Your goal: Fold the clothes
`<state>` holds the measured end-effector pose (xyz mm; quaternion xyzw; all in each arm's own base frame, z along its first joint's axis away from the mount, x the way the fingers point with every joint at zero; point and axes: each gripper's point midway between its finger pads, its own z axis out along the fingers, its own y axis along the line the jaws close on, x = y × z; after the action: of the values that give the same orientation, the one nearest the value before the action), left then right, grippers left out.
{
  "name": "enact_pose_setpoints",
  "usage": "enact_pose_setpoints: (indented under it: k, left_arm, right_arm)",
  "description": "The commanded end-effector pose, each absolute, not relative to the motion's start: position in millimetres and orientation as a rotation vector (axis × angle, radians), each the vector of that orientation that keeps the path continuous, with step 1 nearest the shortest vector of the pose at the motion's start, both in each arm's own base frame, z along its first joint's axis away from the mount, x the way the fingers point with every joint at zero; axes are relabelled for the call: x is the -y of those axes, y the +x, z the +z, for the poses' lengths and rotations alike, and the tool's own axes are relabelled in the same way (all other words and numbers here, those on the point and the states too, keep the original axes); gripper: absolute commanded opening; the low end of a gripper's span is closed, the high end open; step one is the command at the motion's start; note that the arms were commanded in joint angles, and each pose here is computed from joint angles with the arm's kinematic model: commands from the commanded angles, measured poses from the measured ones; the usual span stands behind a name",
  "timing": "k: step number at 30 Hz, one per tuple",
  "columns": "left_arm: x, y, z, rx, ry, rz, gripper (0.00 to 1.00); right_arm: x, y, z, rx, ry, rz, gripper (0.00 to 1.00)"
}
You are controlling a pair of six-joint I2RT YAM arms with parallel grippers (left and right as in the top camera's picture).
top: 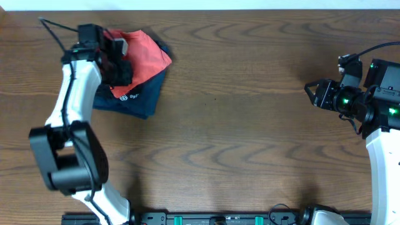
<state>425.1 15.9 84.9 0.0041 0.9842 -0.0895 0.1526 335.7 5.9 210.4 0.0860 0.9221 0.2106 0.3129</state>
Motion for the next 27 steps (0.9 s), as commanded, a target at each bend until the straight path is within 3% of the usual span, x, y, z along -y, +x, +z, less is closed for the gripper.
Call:
enact_pose_setpoints:
  k: [1,6,9,12,14,15,18,19,20,27]
  left_arm:
    - [-23,408,58,-2.951,-0.074,-0.226,0.11]
    - [-13,392,74,-2.99,-0.099,-0.298,0.17]
    - [-5,392,129,-2.883,-0.077,-0.341,0.27]
    - [-3,376,196,-2.745,-0.041,-0.296,0.4]
    - [-1,355,234,-2.663,-0.025,-0.269,0.65]
    - [1,340,254,-2.621,-0.016,-0.26,0.96]
    - [4,298,297,-2.52,-0.005,-0.223,0.98]
    - [4,286,306,-2.494,-0.004,-0.205,0.98]
    - [3,274,315,-2.469,-0.004,-0.186,0.98]
    - [0,234,344,-2.353,-0.009,-0.112,0.98]
  right_arm:
    - [-8,334,215,-2.423,0.211,0.566,0.45]
    - [-11,342,224,-2.371,0.172,0.585,0.43]
    - [-31,345,248,-2.245,-0.106,0.648,0.45]
    - [-34,343,270,-2.158,-0.177,0.619,0.48]
    - [-36,337,286,-2.109,-0.198,0.592,0.49]
    - [-37,332,294,-2.085,-0.208,0.581,0.5]
    - [-41,313,320,-2.009,-0.239,0.543,0.61]
    - [-42,308,327,-1.989,-0.247,0.533,0.85]
    - [-43,301,333,-1.969,-0.254,0.521,0.99]
    - [-50,271,348,-1.933,-0.266,0.498,0.99]
